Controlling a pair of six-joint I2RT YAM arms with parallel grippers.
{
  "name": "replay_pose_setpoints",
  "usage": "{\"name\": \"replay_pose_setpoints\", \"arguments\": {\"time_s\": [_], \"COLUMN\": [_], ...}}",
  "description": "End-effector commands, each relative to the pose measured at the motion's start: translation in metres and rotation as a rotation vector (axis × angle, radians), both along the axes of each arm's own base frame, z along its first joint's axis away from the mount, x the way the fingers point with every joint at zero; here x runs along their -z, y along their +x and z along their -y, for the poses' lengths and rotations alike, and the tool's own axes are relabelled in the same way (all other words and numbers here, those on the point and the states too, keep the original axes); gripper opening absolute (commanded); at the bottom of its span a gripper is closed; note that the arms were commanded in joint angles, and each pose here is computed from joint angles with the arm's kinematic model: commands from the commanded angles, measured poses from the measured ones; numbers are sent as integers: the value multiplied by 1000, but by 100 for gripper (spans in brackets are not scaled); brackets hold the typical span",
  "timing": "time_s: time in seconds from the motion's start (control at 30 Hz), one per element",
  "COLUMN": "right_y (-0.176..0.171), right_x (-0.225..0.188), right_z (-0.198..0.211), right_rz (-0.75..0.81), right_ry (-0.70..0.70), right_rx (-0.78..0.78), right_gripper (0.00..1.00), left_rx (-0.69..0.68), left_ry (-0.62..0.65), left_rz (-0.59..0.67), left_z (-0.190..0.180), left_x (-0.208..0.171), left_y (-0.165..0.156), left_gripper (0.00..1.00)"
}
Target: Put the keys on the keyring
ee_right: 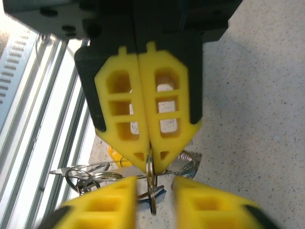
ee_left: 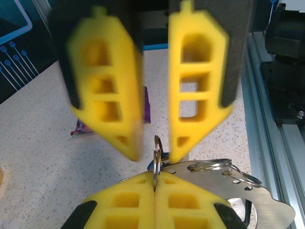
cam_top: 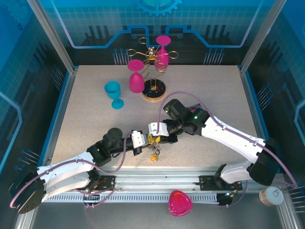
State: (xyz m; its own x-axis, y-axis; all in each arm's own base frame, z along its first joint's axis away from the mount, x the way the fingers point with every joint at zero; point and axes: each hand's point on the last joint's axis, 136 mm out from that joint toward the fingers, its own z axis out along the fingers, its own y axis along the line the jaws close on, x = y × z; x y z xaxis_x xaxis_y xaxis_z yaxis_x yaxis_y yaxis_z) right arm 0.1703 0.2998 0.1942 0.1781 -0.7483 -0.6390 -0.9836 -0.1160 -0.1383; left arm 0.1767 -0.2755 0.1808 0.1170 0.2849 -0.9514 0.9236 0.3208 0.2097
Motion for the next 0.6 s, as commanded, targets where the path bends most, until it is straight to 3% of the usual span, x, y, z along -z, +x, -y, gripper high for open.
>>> {"name": "replay_pose_setpoints", "arguments": {"time_s": [0.0, 0.17, 0.33, 0.57], "right_y": [2, 9, -1, -5], "right_x": [-22, -25, -25, -15], "right_z": [5, 12, 7, 6], "right_rz": [-21, -119, -184, -200], "right_ry": [139, 261, 344, 334], "right_rx": [77, 243, 230, 202], "right_gripper": [40, 44, 43, 37], "left_rx": [16, 28, 51, 71], "left_ry": [-59, -89, -102, -108], "left_rz": [84, 126, 142, 151], "left_z": [2, 0, 0, 1], "left_x": [-24, -29, -30, -31], "left_y": [-1, -4, -9, -13], "left_gripper": [0, 0, 0, 0]}}
